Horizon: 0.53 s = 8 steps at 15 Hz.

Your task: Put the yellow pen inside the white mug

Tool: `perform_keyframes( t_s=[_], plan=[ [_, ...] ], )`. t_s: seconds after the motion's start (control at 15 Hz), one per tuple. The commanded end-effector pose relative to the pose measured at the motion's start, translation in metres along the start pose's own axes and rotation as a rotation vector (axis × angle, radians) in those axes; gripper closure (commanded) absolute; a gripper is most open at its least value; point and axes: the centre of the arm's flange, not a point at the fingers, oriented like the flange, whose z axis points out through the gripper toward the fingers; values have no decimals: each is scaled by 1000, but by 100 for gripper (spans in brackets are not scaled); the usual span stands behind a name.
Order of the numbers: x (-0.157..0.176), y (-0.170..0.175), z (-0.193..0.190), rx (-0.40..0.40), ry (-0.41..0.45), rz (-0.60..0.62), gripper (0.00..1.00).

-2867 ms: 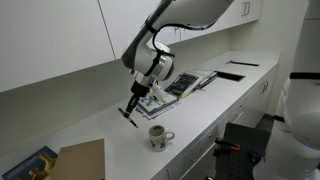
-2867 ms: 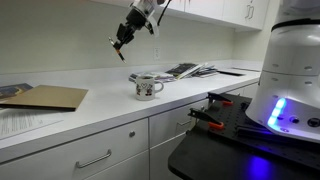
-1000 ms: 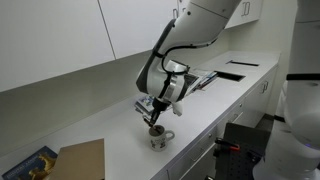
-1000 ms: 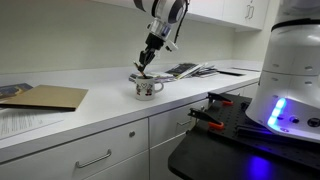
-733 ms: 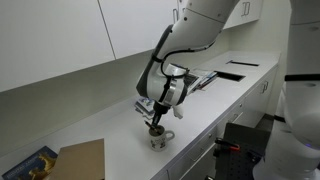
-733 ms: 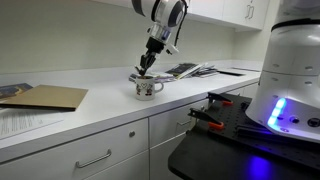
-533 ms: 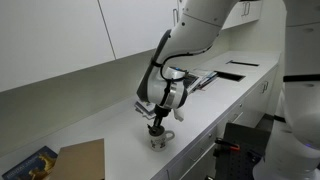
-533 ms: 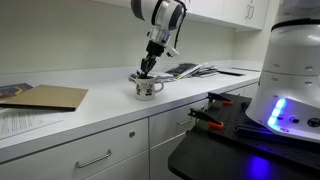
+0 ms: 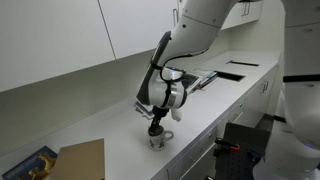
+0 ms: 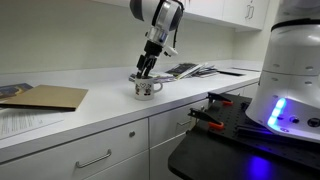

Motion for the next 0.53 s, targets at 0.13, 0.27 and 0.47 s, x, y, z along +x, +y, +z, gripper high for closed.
perform_keyframes(
  t_s=[0.13, 0.27, 0.47],
  plan=[
    [25, -4, -27, 61, -43, 70, 0],
    [33, -4, -37, 78, -37, 87, 0],
    [47, -5, -56, 86, -59, 115, 0]
  ],
)
